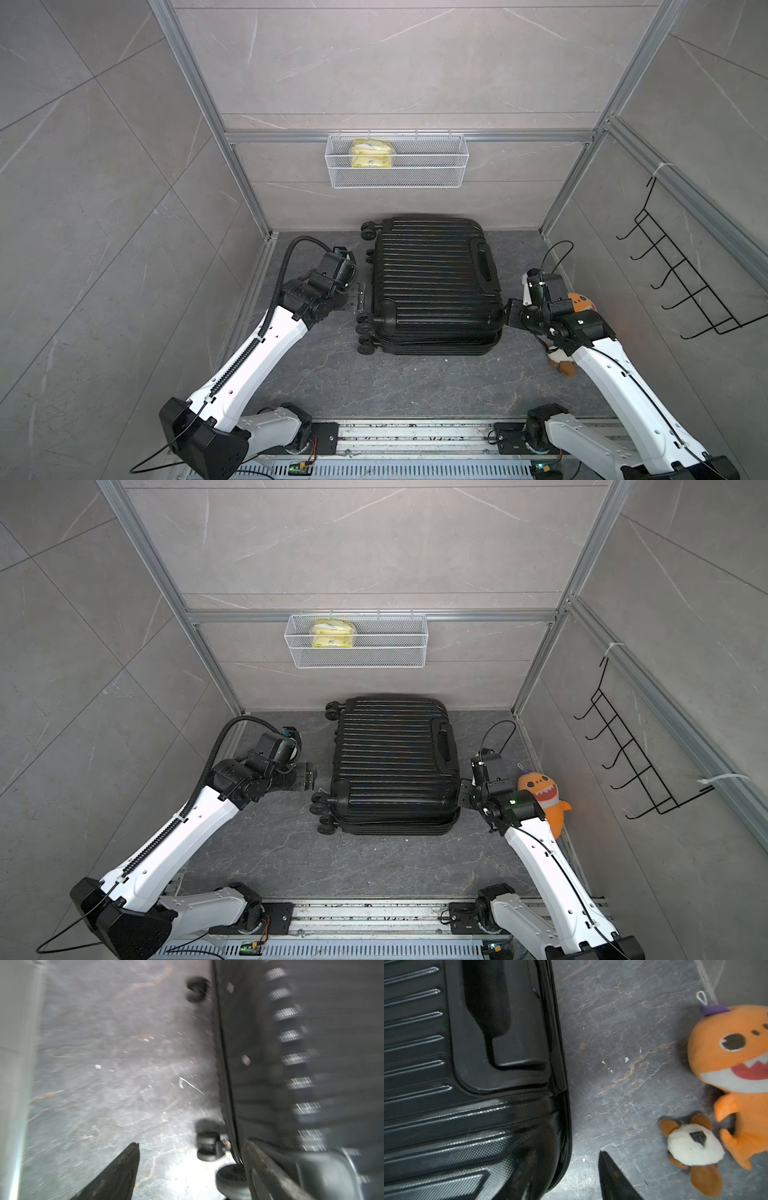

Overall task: Close the suitcase zippers
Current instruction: Adjust the suitcase at the center of the board.

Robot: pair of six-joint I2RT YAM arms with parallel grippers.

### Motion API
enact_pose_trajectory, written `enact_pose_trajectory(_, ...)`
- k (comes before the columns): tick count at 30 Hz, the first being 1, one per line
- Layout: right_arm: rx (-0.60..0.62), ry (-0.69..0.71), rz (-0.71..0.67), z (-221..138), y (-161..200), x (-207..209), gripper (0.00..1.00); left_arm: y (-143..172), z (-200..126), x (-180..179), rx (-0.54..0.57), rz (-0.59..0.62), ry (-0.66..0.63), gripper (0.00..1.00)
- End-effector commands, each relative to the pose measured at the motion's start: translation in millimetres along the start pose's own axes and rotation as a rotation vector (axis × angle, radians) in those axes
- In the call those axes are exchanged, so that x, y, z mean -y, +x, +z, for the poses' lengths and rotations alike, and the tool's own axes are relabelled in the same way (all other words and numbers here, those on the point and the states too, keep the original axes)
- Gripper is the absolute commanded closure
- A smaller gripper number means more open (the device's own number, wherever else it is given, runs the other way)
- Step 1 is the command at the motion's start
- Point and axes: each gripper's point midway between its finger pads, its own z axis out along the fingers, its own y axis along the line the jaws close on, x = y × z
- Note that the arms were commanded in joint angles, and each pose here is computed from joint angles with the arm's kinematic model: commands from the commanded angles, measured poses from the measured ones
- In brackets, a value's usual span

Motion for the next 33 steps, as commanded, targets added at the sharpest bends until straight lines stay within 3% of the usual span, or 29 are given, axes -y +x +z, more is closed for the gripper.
enact_pose_trajectory(1,-0.006,-0.143,-0.030,-5.0,3.2,-23.9,0.46,-0.4,-9.1,37.9,0.046,0.098,0.232,0.16)
enact_pose_trajectory(7,-0.011,-0.159,-0.058,-15.4,7.0,-24.7,0.44,27.2,-15.6,67.9,-0.003,0.287,0.441,0.14)
enact_pose_trajectory(11,-0.007,-0.172,-0.070,-24.6,5.8,-26.4,0.44,31.5,-11.3,53.6,-0.007,0.449,0.360,0.18)
enact_pose_trajectory(16,-0.020,-0.294,-0.113,-41.6,7.6,-46.4,0.43,23.8,-18.5,51.9,0.104,0.713,0.345,0.16)
enact_pose_trajectory(22,-0.050,-0.401,-0.150,-53.7,18.1,-61.5,0.42,58.1,-33.8,64.8,0.092,1.036,0.542,0.14)
enact_pose_trajectory(29,-0.101,-0.564,-0.182,-62.6,35.6,-83.3,0.42,63.4,-16.8,69.8,0.022,1.137,0.638,0.17)
enact_pose_trajectory(33,-0.154,-0.581,-0.187,-57.0,47.5,-84.5,0.42,47.8,2.6,67.2,0.065,1.188,0.566,0.17)
